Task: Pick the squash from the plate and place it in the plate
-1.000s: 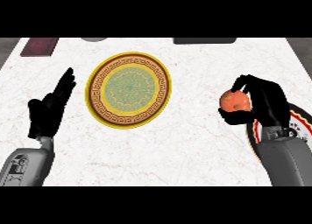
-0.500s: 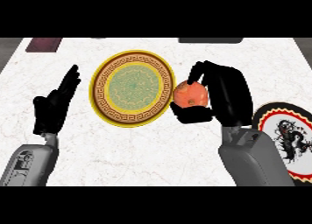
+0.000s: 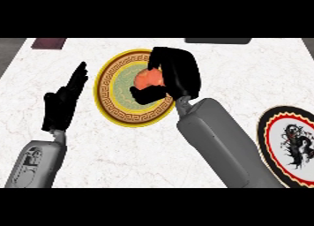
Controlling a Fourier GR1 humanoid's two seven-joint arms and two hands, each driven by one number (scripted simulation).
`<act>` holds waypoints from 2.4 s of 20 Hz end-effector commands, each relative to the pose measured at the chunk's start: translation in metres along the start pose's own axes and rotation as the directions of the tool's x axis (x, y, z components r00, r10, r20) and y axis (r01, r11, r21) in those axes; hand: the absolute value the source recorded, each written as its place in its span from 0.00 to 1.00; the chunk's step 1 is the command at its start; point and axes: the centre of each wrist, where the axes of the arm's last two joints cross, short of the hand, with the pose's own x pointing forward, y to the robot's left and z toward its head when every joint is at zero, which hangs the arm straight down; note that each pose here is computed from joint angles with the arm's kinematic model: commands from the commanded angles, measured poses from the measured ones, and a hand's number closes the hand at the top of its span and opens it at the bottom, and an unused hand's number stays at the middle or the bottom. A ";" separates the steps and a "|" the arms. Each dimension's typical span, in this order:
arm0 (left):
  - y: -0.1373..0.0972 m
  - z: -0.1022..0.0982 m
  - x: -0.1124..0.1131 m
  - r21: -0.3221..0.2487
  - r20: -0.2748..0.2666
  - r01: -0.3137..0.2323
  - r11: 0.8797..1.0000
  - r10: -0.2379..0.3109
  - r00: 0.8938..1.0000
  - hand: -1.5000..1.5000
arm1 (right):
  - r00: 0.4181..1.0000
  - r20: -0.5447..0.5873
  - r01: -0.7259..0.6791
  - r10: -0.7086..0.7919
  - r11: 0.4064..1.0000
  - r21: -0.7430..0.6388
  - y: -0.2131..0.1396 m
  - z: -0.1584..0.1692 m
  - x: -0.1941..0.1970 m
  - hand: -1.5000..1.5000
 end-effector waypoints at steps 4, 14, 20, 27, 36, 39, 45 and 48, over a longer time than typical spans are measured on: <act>-0.018 0.011 0.004 -0.031 0.016 0.006 0.999 -0.006 1.000 0.50 | 0.989 -0.033 -0.140 0.142 0.988 0.067 0.048 -0.025 -0.014 1.00; -0.014 -0.010 0.017 -0.074 0.043 0.010 0.997 -0.007 0.999 0.50 | 0.967 -0.254 0.018 0.023 0.987 0.157 0.070 -0.030 -0.036 0.00; -0.026 -0.014 0.011 -0.090 0.036 -0.003 0.996 0.007 0.999 0.50 | 0.970 -0.222 0.129 -0.102 0.986 0.107 0.078 -0.023 -0.039 0.00; -0.008 -0.011 0.003 -0.038 0.014 0.004 0.999 -0.004 1.000 0.50 | 0.894 -0.159 0.397 -0.418 0.906 -0.147 0.058 -0.031 -0.024 0.00; 0.014 0.010 -0.023 0.024 -0.029 -0.004 1.000 0.005 1.000 0.50 | 0.796 -0.181 0.512 -0.578 0.801 -0.310 0.038 -0.023 -0.077 0.00; 0.015 0.017 -0.020 0.027 -0.016 -0.004 1.000 0.005 1.000 0.50 | 0.803 -0.174 0.502 -0.570 0.805 -0.317 0.031 0.005 -0.125 0.00; 0.009 0.010 0.007 0.038 -0.013 0.006 0.999 -0.005 1.000 0.50 | 0.811 -0.189 0.501 -0.553 0.825 -0.263 0.000 0.030 -0.170 0.00; 0.019 0.011 0.000 0.026 -0.025 0.002 1.000 -0.001 1.000 0.50 | 0.813 -0.196 0.492 -0.548 0.827 -0.271 -0.011 0.029 -0.192 0.00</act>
